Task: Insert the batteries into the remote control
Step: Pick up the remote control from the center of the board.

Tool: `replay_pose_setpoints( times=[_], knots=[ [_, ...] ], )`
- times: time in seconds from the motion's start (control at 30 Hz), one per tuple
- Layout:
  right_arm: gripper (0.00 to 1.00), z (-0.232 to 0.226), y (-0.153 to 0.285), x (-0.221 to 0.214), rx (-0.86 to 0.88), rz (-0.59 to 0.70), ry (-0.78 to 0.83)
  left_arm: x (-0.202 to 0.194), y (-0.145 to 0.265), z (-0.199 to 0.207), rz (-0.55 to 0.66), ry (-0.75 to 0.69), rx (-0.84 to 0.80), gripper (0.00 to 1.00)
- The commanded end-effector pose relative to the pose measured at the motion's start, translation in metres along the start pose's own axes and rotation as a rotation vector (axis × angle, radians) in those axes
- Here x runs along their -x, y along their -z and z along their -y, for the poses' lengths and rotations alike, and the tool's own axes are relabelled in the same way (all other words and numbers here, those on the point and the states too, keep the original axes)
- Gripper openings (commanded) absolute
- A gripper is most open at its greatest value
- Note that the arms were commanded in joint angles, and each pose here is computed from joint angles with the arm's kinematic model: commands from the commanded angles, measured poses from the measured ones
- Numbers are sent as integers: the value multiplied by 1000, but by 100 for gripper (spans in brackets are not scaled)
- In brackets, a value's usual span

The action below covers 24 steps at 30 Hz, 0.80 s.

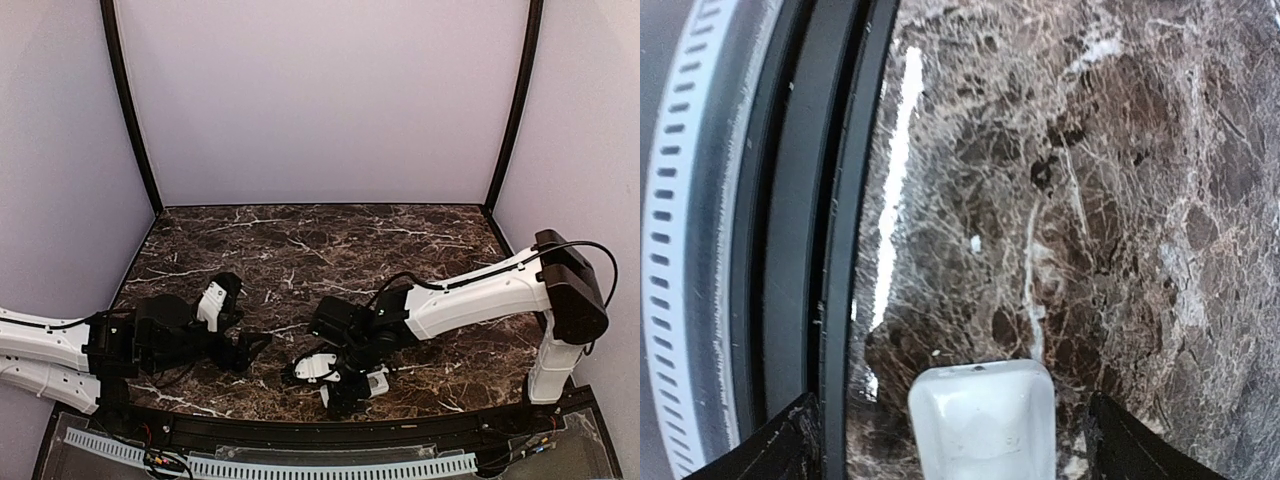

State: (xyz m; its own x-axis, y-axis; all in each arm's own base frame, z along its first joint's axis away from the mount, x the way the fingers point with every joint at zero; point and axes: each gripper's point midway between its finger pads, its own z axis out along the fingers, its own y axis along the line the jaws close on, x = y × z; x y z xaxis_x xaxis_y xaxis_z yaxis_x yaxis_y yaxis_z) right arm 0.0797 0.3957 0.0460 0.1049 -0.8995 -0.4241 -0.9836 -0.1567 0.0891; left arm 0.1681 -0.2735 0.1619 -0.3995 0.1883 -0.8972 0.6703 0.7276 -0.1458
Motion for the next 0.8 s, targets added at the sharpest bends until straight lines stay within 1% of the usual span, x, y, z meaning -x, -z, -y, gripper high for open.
replay_pose_setpoints(
  times=[0.0,0.07,0.13,0.23,0.33,0.43,0.53,0.57,0.6,0.63,0.77],
  knots=[
    [85,9,-4,-24,-40,-168,45,-15,5,-15,-53,-44,53,84],
    [83,8,-8,-30,-55,-199,54,-14,6,-15,-47,-51,54,84],
    [81,11,-8,-30,-74,-202,39,-13,6,-15,-41,-56,53,84],
    [75,12,-11,-28,-74,-197,18,-14,5,-12,-42,-67,38,84],
    [73,13,-16,-31,-77,-217,5,-16,2,-10,-49,-72,31,84],
    [67,12,-22,-33,-53,-235,-3,-17,0,-9,-54,-74,29,84],
    [57,12,-27,-36,-42,-262,-5,-16,1,-7,-53,-79,13,84],
    [52,12,-28,-38,-41,-270,-6,-17,1,-7,-53,-83,12,84],
    [45,12,-28,-38,-39,-275,-13,-16,2,-6,-50,-84,9,84],
    [40,12,-27,-37,-36,-276,-18,-16,3,-7,-53,-89,9,84],
    [30,8,-14,-17,-22,-213,-29,-16,6,-5,-48,-108,-10,84]
  ],
)
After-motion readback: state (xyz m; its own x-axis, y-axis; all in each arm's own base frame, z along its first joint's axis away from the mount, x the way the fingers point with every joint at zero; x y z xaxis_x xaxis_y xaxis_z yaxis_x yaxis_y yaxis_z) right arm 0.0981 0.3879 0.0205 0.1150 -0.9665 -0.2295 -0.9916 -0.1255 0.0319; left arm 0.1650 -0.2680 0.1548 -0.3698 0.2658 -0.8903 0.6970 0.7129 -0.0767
